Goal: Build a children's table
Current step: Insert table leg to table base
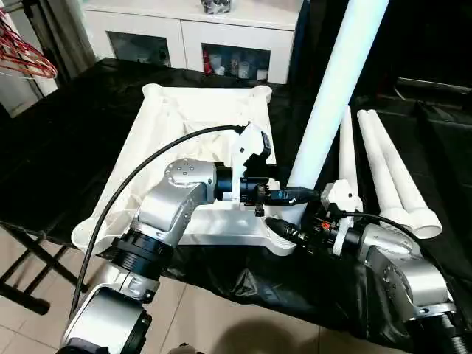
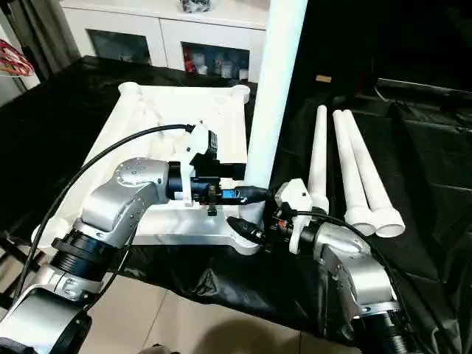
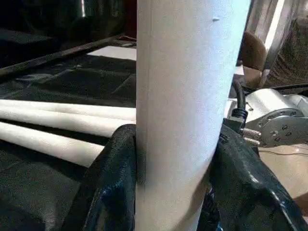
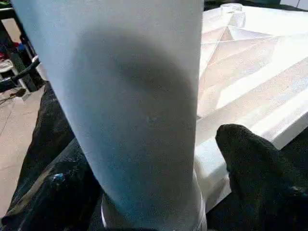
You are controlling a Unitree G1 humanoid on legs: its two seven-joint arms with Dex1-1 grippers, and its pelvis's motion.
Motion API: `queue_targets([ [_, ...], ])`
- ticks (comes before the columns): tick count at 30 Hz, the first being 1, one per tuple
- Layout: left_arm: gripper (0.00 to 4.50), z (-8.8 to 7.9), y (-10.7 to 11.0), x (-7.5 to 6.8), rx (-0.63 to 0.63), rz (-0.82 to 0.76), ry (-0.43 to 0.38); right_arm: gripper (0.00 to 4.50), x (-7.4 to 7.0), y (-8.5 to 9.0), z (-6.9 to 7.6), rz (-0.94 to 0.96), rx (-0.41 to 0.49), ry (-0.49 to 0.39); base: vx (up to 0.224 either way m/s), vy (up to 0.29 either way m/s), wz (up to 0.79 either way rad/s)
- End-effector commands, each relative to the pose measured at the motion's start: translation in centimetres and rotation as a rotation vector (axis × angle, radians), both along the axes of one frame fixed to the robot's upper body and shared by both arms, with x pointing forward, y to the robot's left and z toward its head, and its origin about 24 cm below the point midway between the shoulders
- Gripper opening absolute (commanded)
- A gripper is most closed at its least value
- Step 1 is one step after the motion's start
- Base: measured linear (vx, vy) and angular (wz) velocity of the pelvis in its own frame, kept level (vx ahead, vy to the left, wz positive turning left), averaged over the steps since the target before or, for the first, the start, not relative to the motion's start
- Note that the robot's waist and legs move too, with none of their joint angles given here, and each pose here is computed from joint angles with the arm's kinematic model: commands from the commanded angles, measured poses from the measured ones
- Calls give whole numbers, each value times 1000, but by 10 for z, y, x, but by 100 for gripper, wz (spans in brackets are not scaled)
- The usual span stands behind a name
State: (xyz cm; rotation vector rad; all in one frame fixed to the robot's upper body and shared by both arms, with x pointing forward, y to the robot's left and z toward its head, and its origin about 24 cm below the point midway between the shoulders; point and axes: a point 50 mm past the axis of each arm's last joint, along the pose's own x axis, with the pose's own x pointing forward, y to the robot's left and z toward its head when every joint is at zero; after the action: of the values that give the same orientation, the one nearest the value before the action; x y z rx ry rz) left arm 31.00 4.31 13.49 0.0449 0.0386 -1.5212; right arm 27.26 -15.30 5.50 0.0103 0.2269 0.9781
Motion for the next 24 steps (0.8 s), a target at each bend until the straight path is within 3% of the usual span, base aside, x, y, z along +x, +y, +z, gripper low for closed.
queue_targets([
  [1,189,-12,0,-1,61,-14,40,384,-1,-2,0,-11,-34,0,0,0,0],
  [9,189,-12,0,0,69,-16,39,384,-2,1,-7,11,-81,24,0,0,0],
  [12,189,-12,0,0,70,-18,39,344,-2,1,-8,10,-86,27,0,0,0],
  [24,189,-13,0,0,80,-25,39,262,-1,2,-8,14,-91,29,0,0,0],
])
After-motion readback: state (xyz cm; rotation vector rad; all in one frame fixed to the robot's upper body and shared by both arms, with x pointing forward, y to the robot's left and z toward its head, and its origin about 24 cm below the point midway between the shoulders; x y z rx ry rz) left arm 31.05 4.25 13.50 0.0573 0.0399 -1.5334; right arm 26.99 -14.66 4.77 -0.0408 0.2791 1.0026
